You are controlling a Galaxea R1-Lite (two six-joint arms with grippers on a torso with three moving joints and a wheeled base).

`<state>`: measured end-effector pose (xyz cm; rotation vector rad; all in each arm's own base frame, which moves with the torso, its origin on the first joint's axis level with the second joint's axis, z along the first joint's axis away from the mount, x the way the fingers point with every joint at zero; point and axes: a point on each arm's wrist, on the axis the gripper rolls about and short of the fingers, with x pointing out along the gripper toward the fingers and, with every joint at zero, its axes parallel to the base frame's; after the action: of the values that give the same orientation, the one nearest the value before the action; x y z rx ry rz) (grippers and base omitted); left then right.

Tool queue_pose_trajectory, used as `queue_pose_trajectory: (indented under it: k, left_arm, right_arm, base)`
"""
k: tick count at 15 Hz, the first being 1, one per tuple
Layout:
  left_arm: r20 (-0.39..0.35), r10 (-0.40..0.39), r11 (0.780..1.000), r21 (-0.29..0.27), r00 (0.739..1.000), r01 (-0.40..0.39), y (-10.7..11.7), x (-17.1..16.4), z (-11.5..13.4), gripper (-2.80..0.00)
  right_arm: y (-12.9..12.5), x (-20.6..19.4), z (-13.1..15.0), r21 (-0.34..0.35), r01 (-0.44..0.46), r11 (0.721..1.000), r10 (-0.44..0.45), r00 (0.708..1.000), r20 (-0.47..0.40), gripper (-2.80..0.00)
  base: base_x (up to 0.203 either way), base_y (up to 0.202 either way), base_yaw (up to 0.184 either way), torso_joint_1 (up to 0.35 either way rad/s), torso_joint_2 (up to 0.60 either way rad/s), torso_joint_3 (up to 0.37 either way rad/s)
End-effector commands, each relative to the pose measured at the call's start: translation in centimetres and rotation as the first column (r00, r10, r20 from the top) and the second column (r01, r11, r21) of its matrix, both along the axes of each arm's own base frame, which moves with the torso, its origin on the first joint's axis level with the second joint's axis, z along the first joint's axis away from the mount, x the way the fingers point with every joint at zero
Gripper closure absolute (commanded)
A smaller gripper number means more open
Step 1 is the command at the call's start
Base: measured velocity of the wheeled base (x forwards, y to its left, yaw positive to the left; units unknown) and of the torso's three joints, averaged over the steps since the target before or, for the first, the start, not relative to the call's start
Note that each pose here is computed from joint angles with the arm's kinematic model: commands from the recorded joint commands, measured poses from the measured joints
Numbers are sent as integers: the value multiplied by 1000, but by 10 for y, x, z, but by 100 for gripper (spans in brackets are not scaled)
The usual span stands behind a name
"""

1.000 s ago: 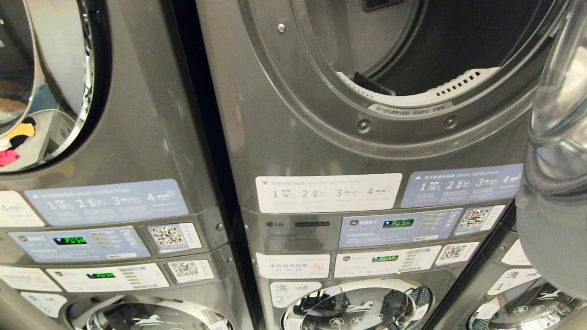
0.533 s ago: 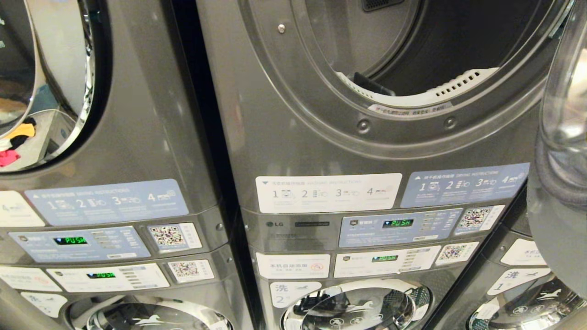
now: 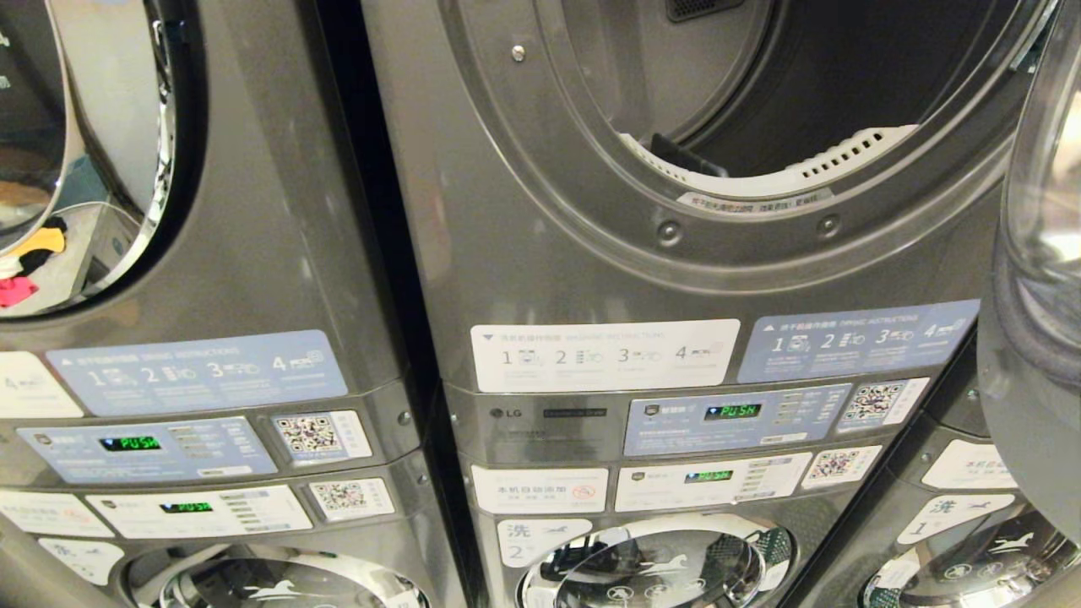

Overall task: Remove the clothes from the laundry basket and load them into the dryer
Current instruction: Open the dryer

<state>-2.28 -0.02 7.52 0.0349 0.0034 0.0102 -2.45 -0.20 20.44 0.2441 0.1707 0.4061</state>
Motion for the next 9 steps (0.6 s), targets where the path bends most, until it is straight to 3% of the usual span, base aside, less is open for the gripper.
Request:
queue_pose_trajectory:
  k: [1, 3, 5, 6, 9]
  left_arm:
    - [-1, 1, 1000, 0, 1000, -1, 0, 0, 0, 0]
    - [-1, 1, 1000, 0, 1000, -1, 0, 0, 0, 0]
    - [-2, 1, 1000, 0, 1000, -1, 0, 0, 0, 0]
    - [-1, 1, 1000, 0, 1000, -1, 0, 0, 0, 0]
    - [-1, 1, 1000, 0, 1000, -1, 0, 0, 0, 0]
  right_arm:
    - [4, 4, -29, 0, 180, 984, -179, 981, -71, -280]
    - [5, 10, -68, -49, 332, 942, -336, 932, -136, -280]
    - [3, 16, -102, -168, 417, 893, -439, 889, -128, -280]
    - [2, 18, -115, -224, 420, 879, -445, 892, -76, -280]
    - [3, 17, -126, -377, 293, 879, -287, 955, 72, -280]
  base:
    - [0, 0, 0, 0, 0, 0]
    - [0, 0, 0, 0, 0, 0]
    - [0, 0, 0, 0, 0, 0]
    - [0, 0, 0, 0, 0, 0]
    - [0, 0, 0, 0, 0, 0]
